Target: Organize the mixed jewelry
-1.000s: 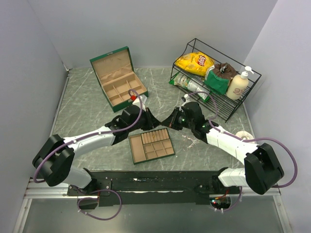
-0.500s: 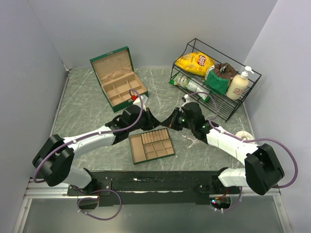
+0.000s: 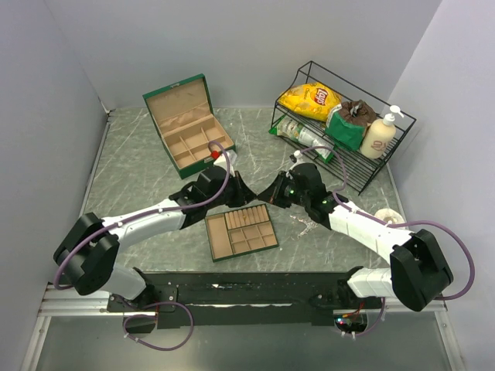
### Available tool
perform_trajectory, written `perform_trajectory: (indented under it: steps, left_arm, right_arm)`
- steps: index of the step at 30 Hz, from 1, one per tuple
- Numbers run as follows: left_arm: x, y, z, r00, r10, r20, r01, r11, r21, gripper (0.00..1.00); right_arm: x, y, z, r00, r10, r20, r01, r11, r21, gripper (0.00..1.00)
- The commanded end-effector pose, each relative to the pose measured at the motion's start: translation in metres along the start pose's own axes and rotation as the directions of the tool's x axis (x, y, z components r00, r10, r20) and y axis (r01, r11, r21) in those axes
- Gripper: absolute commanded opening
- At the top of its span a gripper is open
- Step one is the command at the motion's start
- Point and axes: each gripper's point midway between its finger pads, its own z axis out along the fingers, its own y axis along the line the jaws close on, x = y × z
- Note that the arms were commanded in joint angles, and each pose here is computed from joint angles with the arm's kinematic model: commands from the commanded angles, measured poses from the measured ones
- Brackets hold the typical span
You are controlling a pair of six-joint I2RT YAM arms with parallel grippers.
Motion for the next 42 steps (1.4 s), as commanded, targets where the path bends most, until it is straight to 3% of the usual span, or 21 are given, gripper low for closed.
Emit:
perform_trajectory:
  steps: [1,4,6,7,9,10,13,14,18,24,28,42]
  left_arm:
    - [-0.009,-0.009,0.003,0.999,0.032,0.017,-0.032,0.999,-0.003,0.01]
    - [-0.009,-0.005,0.002,0.999,0.047,0.015,-0.046,0.999,-0.027,0.01]
    - [-0.011,-0.002,0.000,0.998,0.059,0.028,-0.058,0.997,-0.044,0.01]
    - [-0.011,0.000,-0.001,0.997,0.071,0.026,-0.069,0.996,-0.049,0.01]
    - [-0.015,0.001,-0.005,0.995,0.094,0.039,-0.092,0.994,-0.060,0.01]
    - [-0.016,0.004,-0.006,0.992,0.117,0.038,-0.115,0.991,-0.068,0.01]
    - [-0.022,0.009,-0.010,0.990,0.135,0.034,-0.133,0.990,-0.034,0.01]
    - [-0.026,0.009,-0.012,0.990,0.137,0.040,-0.137,0.990,-0.019,0.01]
    - [-0.036,0.001,-0.029,0.988,0.154,0.028,-0.157,0.975,0.158,0.01]
    - [-0.040,-0.020,-0.048,0.975,0.221,0.031,-0.217,0.910,0.353,0.01]
    - [-0.031,-0.043,-0.058,0.980,0.201,0.007,-0.178,0.848,0.499,0.01]
    - [-0.030,-0.051,-0.056,0.989,0.148,-0.011,-0.117,0.822,0.558,0.01]
  right_arm:
    - [-0.010,0.008,-0.005,0.998,-0.024,0.050,0.025,1.000,-0.014,0.00]
    - [-0.012,0.013,-0.006,0.997,-0.042,0.064,0.045,0.998,-0.051,0.00]
    - [-0.010,0.020,-0.010,0.996,-0.059,0.069,0.065,0.993,-0.096,0.06]
    - [-0.009,0.022,-0.012,0.994,-0.083,0.065,0.090,0.990,-0.112,0.13]
    - [-0.008,0.021,-0.019,0.992,-0.104,0.073,0.111,0.988,-0.110,0.19]
    - [-0.008,0.022,-0.022,0.987,-0.136,0.080,0.145,0.983,-0.117,0.28]
    - [-0.011,0.022,-0.034,0.979,-0.171,0.112,0.184,0.976,-0.118,0.44]
    - [-0.013,0.023,-0.038,0.976,-0.181,0.123,0.197,0.972,-0.126,0.46]
    - [-0.022,0.019,-0.048,0.971,-0.203,0.127,0.221,0.964,-0.151,0.48]
    - [-0.022,0.033,-0.056,0.985,-0.153,0.084,0.174,0.910,-0.377,0.48]
    - [-0.021,0.047,-0.054,0.987,-0.146,0.067,0.160,0.866,-0.474,0.48]
    - [-0.017,0.068,-0.055,0.990,-0.121,0.068,0.137,0.778,-0.613,0.46]
